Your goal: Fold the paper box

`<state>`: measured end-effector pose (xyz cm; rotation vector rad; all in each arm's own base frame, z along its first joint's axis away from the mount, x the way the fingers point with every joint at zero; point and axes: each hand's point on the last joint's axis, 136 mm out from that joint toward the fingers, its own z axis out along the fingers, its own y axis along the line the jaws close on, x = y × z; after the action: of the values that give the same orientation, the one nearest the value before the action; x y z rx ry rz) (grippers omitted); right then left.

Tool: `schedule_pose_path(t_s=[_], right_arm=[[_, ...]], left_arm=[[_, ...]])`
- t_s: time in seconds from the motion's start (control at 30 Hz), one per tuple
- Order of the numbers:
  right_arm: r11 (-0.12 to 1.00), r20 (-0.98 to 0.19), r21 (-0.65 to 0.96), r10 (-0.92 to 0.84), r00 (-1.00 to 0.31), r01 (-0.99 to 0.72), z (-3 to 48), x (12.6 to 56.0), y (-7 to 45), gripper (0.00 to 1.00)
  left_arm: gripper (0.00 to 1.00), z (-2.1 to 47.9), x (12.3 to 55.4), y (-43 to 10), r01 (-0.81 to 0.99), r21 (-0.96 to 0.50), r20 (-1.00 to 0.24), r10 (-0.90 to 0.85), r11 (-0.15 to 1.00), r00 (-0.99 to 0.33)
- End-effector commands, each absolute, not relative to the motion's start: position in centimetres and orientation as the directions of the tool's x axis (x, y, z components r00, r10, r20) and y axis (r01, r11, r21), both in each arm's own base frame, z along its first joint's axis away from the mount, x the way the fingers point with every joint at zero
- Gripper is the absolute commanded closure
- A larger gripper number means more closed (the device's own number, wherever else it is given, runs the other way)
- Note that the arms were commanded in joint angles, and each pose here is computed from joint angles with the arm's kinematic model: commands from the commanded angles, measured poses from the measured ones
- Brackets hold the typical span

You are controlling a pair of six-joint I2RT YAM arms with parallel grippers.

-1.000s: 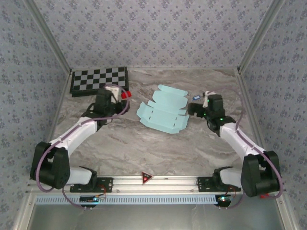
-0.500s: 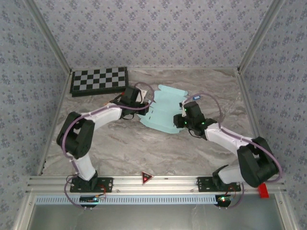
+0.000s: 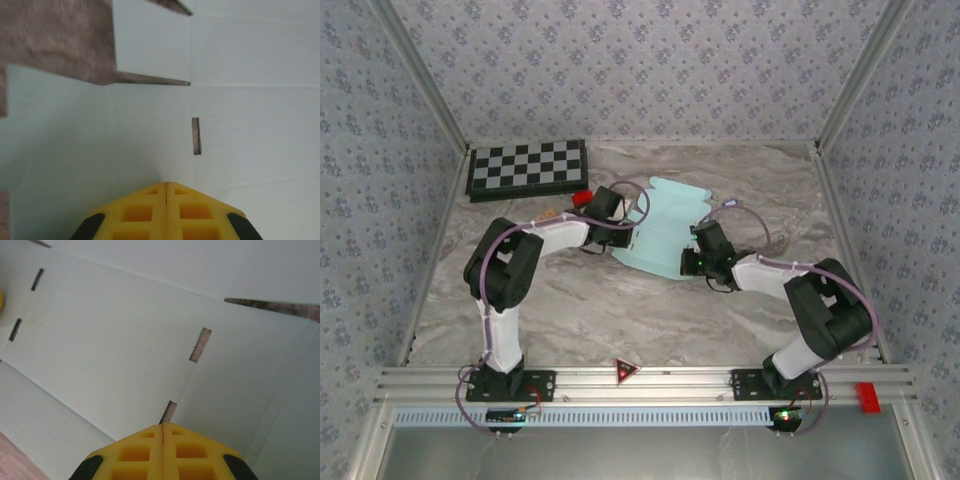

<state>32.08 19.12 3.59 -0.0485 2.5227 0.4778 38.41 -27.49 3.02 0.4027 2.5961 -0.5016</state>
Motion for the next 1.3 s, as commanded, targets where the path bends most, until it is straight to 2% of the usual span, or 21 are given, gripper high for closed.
schedule_pose_path(t_s=[0.0, 0.23, 0.5, 0.67, 0.8, 0.97, 1.17, 1.27], right_arm=[[0.950, -0.520, 0.305, 0.102, -0.848, -0.073, 2.5, 32.5, 18.1, 1.00], [0.976, -0.471, 0.216, 0.077, -0.879, -0.030, 0.7, 32.7, 16.6, 1.00], [0.984, -0.480, 0.168, 0.022, -0.877, -0.067, 0.8, 33.9, 16.7, 1.00], [0.983, -0.512, 0.154, -0.003, -0.859, -0.095, 2.3, 35.2, 17.3, 1.00], [0.981, -0.561, 0.157, -0.009, -0.828, -0.118, 5.6, 35.9, 17.6, 1.00], [0.975, -0.598, 0.176, -0.001, -0.801, -0.133, 8.8, 35.3, 17.6, 1.00], [0.953, -0.588, 0.255, 0.020, -0.809, -0.162, 9.3, 33.1, 19.0, 1.00], [0.942, -0.577, 0.286, 0.022, -0.817, -0.177, 8.8, 32.0, 20.4, 1.00]], left_arm=[[1.00, 1.2, 36.8, -26.9, 0.317, -0.265, -0.441, 0.178, 0.911, -0.880], [1.00, 0.3, 32.7, -26.8, 0.298, -0.227, -0.385, 0.196, 0.927, -0.902], [1.00, 0.3, 27.3, -29.0, 0.272, -0.310, -0.345, 0.159, 0.911, -0.925], [1.00, 1.7, 26.1, -31.2, 0.293, -0.365, -0.359, 0.156, 0.884, -0.920], [1.00, 4.5, 27.1, -31.9, 0.324, -0.364, -0.406, 0.164, 0.873, -0.899], [0.93, 8.8, 29.7, -32.4, 0.378, -0.326, -0.492, 0.186, 0.867, -0.850], [0.87, 11.1, 34.4, -32.0, 0.395, -0.290, -0.543, 0.189, 0.872, -0.818], [0.92, 10.9, 37.1, -31.5, 0.396, -0.267, -0.555, 0.196, 0.879, -0.808]])
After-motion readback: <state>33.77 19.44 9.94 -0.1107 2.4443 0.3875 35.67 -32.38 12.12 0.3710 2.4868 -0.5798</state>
